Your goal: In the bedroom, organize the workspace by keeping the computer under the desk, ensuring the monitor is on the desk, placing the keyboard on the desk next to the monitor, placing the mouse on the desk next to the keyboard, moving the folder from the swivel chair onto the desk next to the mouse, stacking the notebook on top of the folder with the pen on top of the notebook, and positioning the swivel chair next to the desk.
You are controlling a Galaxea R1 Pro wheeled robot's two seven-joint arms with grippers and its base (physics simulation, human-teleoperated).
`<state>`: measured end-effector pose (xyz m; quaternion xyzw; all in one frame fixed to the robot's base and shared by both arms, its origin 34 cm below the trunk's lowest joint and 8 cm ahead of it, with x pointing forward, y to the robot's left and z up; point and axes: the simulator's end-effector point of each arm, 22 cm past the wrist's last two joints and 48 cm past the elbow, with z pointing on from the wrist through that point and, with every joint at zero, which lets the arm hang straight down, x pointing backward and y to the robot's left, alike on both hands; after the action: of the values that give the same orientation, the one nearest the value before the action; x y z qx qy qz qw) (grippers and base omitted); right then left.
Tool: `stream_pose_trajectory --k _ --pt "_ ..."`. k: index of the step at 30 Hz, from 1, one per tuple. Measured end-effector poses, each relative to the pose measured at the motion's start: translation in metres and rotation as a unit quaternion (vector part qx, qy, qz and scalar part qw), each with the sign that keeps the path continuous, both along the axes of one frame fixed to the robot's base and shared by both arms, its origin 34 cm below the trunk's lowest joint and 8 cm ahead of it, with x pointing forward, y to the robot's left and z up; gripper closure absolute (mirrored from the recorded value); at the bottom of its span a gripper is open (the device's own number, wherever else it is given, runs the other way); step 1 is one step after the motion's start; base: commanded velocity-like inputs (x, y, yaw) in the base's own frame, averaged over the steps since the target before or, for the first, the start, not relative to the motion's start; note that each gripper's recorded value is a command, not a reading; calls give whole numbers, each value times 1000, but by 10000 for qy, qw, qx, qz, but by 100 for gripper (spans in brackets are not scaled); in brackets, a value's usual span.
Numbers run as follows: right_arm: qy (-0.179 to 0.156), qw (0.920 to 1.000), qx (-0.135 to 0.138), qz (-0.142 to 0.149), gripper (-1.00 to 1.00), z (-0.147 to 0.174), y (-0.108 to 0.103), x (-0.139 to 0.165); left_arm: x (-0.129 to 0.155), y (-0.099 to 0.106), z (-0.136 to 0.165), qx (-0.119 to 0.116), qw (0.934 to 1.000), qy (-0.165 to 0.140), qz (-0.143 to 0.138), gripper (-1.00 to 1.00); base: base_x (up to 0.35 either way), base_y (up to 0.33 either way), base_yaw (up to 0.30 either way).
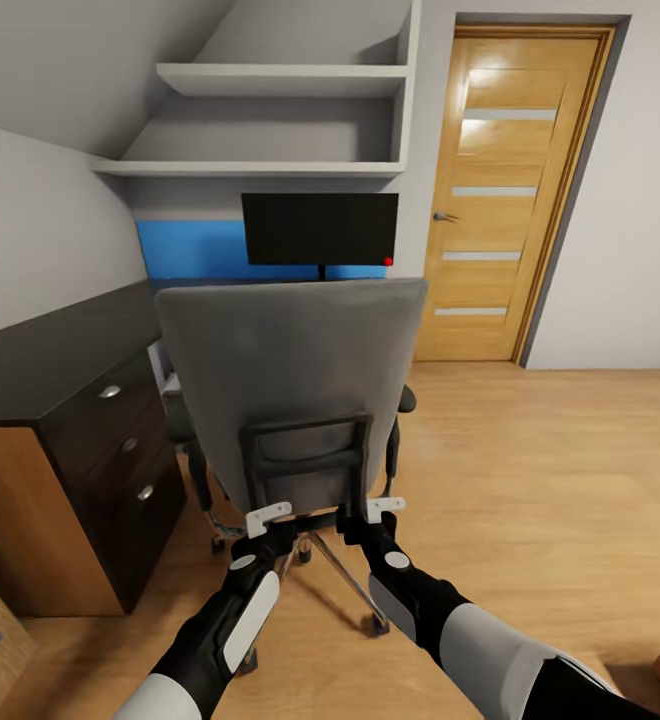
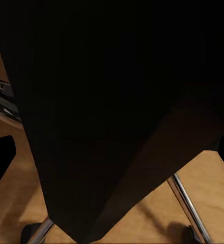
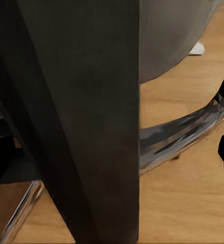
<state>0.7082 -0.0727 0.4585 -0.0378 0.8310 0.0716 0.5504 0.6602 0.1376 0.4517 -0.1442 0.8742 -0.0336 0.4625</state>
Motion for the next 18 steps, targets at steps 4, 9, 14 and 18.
stream_pose_trajectory --k 4,9,14,18 --pt "0 10000 1 1 -100 0 0 0 0 0 0 -2 10000 0 4 -100 325 0 0" --pt "-9 10000 -8 2 -100 0 0 0 0 1 0 3 10000 0 8 -100 325 0 0" --pt "-15 10000 -4 3 -100 0 0 0 0 1 0 6 10000 -5 8 -100 325 0 0" --pt "-14 10000 -1 1 -100 0 0 0 0 1 0 2 10000 0 9 -100 325 0 0"
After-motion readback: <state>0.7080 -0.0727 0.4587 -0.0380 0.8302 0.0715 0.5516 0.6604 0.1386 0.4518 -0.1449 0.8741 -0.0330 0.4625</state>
